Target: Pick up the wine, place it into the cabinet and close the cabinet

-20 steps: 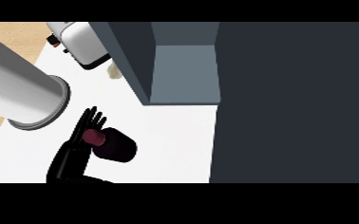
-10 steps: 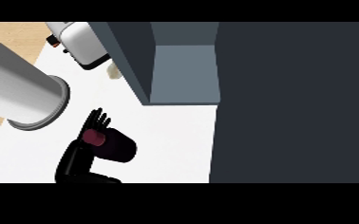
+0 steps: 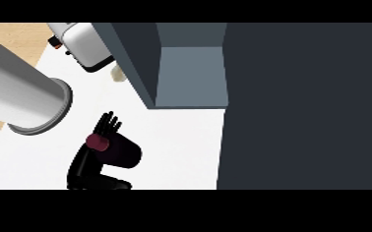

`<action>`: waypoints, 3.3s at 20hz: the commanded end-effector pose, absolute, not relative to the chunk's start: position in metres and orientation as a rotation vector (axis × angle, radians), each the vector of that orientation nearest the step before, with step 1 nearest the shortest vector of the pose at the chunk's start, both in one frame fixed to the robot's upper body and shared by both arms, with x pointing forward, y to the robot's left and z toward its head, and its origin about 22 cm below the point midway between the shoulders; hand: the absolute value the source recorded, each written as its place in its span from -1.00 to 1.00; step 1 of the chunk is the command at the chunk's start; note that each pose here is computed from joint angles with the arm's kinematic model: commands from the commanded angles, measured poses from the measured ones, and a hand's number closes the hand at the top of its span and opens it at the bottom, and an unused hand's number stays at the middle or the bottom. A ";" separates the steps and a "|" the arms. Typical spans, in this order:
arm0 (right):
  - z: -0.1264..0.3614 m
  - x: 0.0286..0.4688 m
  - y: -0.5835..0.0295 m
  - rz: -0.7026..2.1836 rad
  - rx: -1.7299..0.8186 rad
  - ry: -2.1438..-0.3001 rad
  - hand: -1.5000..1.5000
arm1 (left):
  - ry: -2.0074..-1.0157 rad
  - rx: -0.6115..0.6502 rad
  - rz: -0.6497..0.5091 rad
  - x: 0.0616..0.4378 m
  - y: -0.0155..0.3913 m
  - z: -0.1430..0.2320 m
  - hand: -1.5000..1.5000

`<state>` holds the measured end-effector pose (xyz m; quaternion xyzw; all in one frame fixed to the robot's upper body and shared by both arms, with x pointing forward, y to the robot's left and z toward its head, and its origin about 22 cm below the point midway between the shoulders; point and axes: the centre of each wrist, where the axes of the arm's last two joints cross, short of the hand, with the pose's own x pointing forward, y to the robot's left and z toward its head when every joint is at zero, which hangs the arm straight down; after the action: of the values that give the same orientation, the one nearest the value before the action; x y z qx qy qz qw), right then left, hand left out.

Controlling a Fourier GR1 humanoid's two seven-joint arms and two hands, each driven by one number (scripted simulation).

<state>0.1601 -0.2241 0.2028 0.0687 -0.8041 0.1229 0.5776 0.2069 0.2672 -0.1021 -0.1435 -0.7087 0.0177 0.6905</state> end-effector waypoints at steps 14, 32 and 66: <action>0.219 0.118 -0.223 0.272 0.253 -1.952 -1.00 | -1.587 -0.511 0.000 0.217 0.259 -0.132 1.00; 0.216 0.131 -0.226 0.275 0.240 -1.940 -1.00 | -1.840 -0.015 0.066 0.198 0.302 -0.107 1.00; 0.217 0.144 -0.229 0.273 0.235 -1.918 -1.00 | -1.904 -0.347 0.012 0.245 0.118 0.109 1.00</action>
<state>0.1636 -0.2277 0.2011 0.0669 -0.8035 0.1182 0.5795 0.2342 0.1483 0.0925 -0.1354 -0.8123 0.0029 0.5673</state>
